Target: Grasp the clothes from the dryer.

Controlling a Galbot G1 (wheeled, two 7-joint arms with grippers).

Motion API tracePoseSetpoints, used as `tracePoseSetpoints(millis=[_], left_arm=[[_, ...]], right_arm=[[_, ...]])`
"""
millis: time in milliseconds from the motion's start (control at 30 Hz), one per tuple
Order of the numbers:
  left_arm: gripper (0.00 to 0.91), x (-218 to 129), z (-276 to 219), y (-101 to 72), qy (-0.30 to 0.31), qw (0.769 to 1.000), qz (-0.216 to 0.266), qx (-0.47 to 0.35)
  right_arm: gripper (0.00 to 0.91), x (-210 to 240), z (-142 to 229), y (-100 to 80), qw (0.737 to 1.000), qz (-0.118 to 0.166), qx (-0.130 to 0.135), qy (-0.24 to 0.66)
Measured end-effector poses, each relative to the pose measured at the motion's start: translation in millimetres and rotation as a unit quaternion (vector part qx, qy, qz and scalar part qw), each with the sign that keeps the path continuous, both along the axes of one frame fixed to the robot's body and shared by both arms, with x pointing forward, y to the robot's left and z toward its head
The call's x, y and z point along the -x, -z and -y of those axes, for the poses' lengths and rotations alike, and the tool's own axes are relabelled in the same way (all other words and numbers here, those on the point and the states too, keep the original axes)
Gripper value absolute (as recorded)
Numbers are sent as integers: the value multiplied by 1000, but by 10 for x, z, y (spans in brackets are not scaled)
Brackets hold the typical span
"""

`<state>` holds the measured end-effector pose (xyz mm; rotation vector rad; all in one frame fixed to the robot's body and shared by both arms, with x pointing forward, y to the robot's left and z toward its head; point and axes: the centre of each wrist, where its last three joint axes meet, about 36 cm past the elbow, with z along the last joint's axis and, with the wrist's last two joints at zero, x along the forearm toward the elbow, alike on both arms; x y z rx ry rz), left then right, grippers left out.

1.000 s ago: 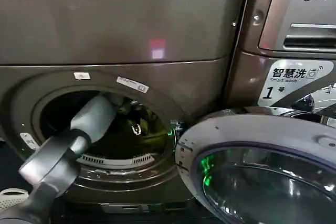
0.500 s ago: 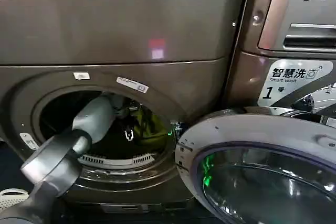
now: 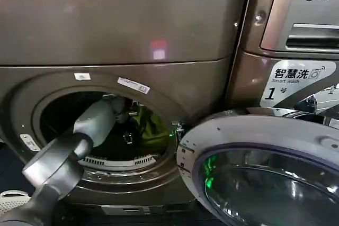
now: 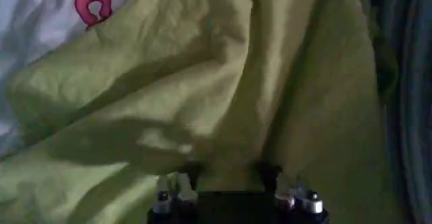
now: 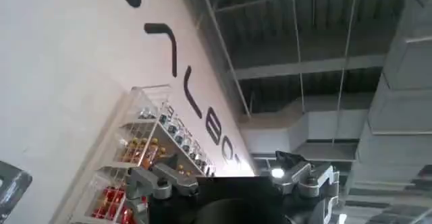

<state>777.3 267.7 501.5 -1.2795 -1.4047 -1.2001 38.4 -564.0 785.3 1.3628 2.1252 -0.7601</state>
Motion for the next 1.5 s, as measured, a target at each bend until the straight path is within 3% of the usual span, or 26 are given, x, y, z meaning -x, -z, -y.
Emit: tracePoseSetpoints(millis=[367,500,1100,1500], left_arm=[[137,13,10,77,2,1000,-7,-5],[0,13,6,91,2,1000,-8,-7],[0,0,-21,31,6,1000,3,-8],[0,-5,-117,-60,-49,995,67,61]], right_arm=[[907,14,2,3,1000,1,0,1],[907,16,5,5,1000,1,0,1],[907,18,12,10,1000,3,-1,2],[907,11,9,-10,1000,4,1,-2]])
